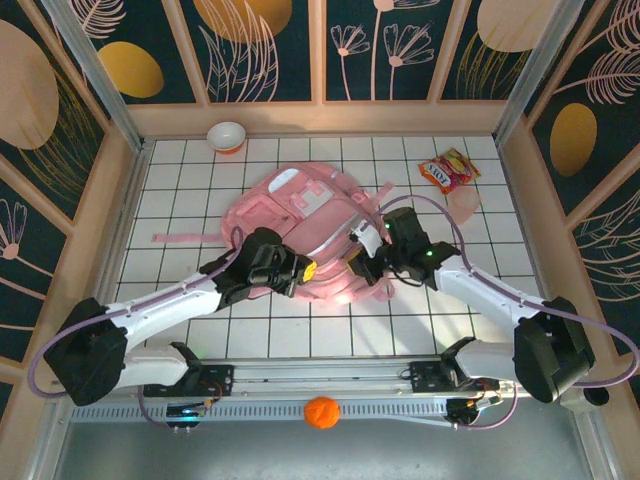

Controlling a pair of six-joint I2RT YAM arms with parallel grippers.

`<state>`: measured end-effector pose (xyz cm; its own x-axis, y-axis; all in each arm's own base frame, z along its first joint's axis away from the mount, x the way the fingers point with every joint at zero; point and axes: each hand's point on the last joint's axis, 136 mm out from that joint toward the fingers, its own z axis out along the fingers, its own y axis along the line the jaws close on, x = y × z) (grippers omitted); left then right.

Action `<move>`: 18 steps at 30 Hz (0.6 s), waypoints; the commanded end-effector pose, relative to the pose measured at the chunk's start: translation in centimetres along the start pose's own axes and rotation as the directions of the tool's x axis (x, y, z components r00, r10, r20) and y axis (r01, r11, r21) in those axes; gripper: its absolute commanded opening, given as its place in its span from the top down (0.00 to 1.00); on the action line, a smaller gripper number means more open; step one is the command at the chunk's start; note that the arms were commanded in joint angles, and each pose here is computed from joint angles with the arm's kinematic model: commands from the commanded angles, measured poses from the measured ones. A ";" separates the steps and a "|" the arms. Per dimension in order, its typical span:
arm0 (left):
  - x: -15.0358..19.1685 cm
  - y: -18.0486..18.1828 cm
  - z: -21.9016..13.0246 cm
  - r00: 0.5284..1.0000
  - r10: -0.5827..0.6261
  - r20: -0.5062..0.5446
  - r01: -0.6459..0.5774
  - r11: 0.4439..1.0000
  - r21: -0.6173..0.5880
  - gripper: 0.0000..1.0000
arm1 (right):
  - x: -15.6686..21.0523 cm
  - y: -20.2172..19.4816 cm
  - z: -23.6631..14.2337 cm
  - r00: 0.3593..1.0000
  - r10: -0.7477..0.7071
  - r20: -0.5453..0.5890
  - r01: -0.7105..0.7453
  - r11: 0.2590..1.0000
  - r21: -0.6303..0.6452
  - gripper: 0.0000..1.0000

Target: Pack the student bag

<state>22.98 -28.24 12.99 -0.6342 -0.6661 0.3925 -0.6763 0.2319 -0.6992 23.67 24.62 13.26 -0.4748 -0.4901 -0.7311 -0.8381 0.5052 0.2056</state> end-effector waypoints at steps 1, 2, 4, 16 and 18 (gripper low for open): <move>-3.9 2.5 -2.2 0.988 0.049 0.144 -0.037 0.996 -0.083 1.00 | -0.1 -3.7 -1.7 0.999 0.032 -0.036 -0.026 0.987 0.160 1.00; -4.7 2.5 -2.9 0.983 0.063 0.170 -0.048 0.995 -0.090 1.00 | -0.2 -4.2 -2.0 0.999 0.043 -0.031 -0.037 0.983 0.179 1.00; -5.8 2.2 -4.0 0.974 0.091 0.206 -0.074 0.993 -0.089 1.00 | -0.4 -5.1 -2.4 0.998 0.057 -0.021 -0.051 0.975 0.214 1.00; -8.1 3.1 -7.2 0.894 0.388 0.222 -0.322 0.904 -0.281 1.00 | -1.6 -10.9 -2.0 0.996 0.087 -0.013 -0.076 0.930 0.360 1.00; -7.9 3.0 -7.3 0.885 0.420 0.200 -0.358 0.889 -0.286 1.00 | -1.8 -11.8 -2.0 0.997 0.080 -0.010 -0.071 0.931 0.359 1.00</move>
<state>24.00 -20.38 13.39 -0.7587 -0.6500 0.0435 -0.4893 0.5244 -0.6968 29.88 21.11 12.31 -0.5545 -0.4760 -0.6826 -0.7306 0.6711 0.1256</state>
